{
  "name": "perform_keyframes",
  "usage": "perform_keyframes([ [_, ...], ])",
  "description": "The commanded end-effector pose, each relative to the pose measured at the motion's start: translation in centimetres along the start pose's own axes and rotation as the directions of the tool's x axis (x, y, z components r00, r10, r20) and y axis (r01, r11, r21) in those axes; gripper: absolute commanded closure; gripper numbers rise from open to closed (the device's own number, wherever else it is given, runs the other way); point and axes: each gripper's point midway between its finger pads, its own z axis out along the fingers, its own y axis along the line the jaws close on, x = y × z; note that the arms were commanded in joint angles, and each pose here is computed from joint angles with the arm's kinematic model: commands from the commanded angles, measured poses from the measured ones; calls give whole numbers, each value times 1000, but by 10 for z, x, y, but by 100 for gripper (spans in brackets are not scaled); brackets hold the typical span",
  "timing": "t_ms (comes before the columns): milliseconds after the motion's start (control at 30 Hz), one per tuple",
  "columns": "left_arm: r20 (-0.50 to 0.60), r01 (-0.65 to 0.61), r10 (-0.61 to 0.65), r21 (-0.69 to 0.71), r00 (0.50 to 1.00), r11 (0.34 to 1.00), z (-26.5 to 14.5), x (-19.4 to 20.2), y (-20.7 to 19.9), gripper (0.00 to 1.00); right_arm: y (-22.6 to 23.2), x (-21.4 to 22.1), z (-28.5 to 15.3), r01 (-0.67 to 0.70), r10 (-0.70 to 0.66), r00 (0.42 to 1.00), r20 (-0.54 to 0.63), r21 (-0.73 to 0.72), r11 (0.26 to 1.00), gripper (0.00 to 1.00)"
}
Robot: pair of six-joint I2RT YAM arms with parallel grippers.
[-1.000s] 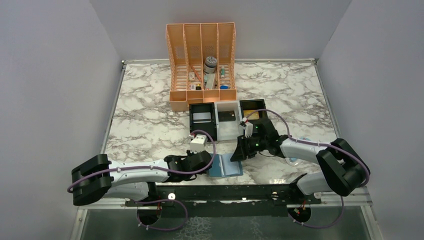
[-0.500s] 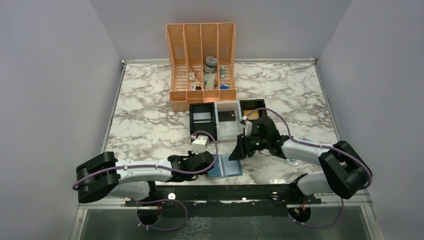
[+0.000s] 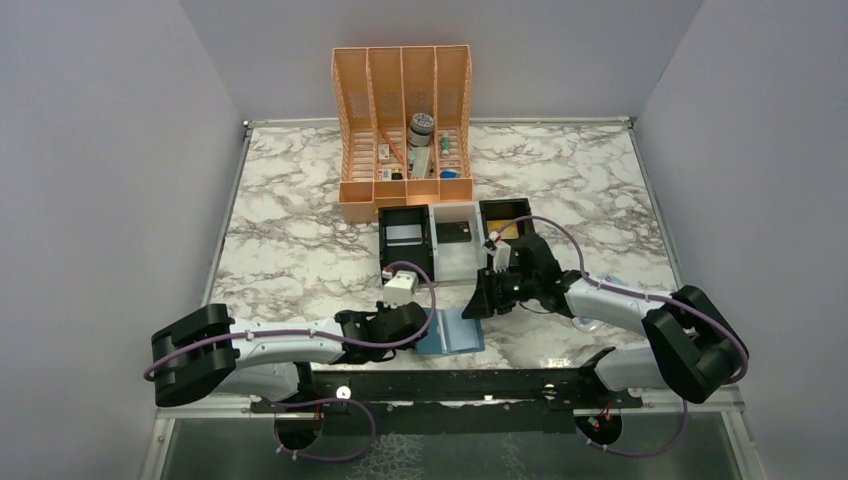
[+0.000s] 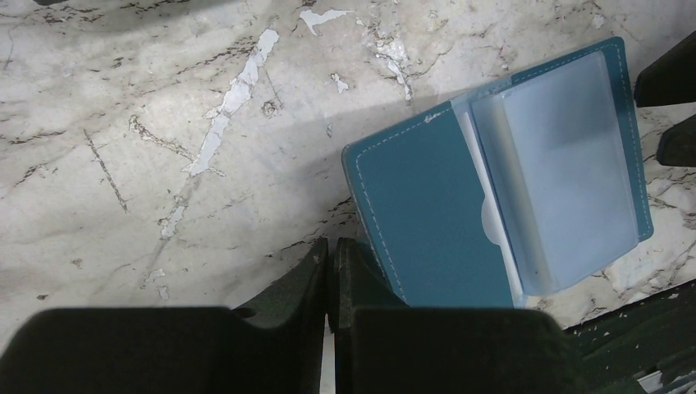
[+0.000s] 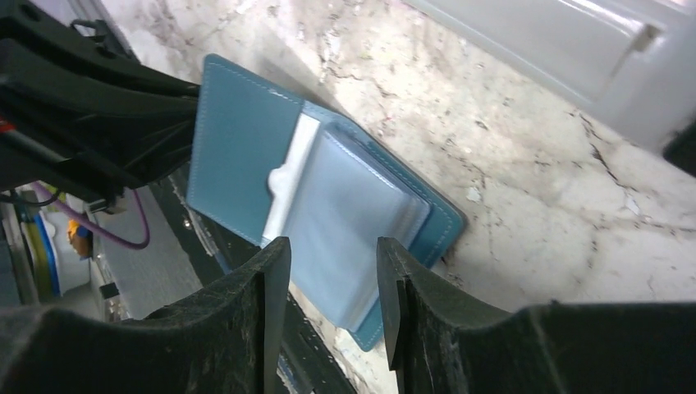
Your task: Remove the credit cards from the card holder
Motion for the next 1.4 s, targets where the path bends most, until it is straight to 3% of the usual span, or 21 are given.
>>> perform_keyframes([
  [0, 13, 15, -15, 20, 1000, 1000, -4, -4, -1, 100, -13, 0, 1, -4, 5, 1000, -9, 74, 997, 56],
  [400, 17, 26, -26, 25, 1000, 999, -5, -4, 0, 100, -3, 3, 9, 4, -4, 1000, -22, -26, 1000, 60],
  [900, 0, 11, -11, 12, 1000, 1000, -1, 0, 0, 100, -9, -5, 1, -1, 1, 1000, 16, 59, 998, 57],
  [1033, 8, 20, -20, 14, 1000, 1000, -2, -1, 0, 100, 8, -2, 1, 25, -25, 1000, 5, -48, 999, 57],
  [1367, 4, 20, -20, 19, 1000, 1000, -2, -1, -1, 100, -11, 13, 16, -12, 10, 998, -68, -27, 1000, 58],
])
